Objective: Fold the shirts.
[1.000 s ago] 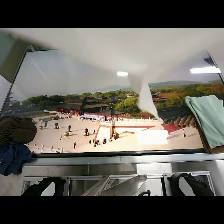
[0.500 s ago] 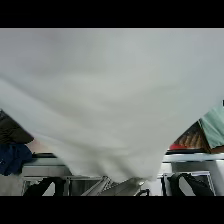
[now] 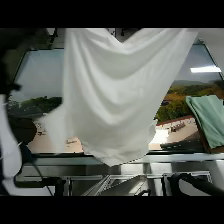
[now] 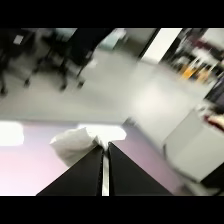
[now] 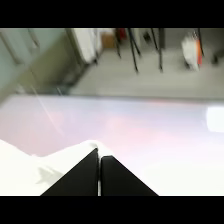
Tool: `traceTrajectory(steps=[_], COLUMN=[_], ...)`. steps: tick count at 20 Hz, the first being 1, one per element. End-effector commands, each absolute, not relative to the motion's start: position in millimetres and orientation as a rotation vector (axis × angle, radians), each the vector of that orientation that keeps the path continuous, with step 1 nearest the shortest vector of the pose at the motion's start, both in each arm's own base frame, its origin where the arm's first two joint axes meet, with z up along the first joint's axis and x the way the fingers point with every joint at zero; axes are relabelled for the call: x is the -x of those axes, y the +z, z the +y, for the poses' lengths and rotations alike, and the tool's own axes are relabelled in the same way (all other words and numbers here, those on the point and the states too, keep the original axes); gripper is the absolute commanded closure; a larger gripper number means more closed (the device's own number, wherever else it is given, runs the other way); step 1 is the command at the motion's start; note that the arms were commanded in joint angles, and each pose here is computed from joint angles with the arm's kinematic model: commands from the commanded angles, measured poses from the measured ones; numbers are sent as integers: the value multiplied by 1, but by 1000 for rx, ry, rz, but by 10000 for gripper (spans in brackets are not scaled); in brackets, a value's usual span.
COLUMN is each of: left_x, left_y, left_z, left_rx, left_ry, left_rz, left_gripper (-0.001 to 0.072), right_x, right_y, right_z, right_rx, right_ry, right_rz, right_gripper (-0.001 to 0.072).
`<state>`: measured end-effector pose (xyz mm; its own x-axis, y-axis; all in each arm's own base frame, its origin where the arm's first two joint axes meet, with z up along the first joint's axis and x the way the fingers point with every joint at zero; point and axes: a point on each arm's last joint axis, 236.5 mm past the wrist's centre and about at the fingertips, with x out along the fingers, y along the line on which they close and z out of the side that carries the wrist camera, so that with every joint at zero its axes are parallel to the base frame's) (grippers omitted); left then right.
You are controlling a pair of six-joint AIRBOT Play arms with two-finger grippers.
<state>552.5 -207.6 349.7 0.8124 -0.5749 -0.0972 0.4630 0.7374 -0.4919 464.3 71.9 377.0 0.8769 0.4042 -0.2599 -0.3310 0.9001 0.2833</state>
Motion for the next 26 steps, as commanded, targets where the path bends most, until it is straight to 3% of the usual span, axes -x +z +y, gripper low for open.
traceTrajectory(steps=[1, 6, 10, 12, 15, 18, 21, 23, 26], left_x=[-633, -649, -632, -620, -578, -498, -386, -334, -266], left_y=[178, 2, -37, -5, 59, 85, 50, 23, -27], left_z=[-232, -237, -241, -229, -179, -136, -112, -118, -144], left_rx=[483, 545, 610, 640, 659, 675, 573, 563, 692], left_ry=[-506, -424, -451, -522, -574, -549, -384, -301, -233], left_rz=[490, 754, 894, 954, 1072, 1272, 1576, 1592, 1554], left_gripper=[694, 694, 668, 18, 24, 27, 43, 43, 43], right_x=[-540, -576, -574, -575, -575, -570, -567, -565, -566], right_y=[235, 44, -37, -38, -27, -27, -28, -29, -27], right_z=[37, 38, 41, 36, 14, -13, -25, -24, -16], right_rx=[-189, -293, -345, -344, -343, -375, -389, -388, -393], right_ry=[224, 185, 175, 171, 146, 109, 93, 96, 129], right_rz=[612, 995, 1146, 1143, 1123, 1133, 1142, 1151, 1144], right_gripper=[694, 695, 694, 694, 694, 693, 693, 694, 693])
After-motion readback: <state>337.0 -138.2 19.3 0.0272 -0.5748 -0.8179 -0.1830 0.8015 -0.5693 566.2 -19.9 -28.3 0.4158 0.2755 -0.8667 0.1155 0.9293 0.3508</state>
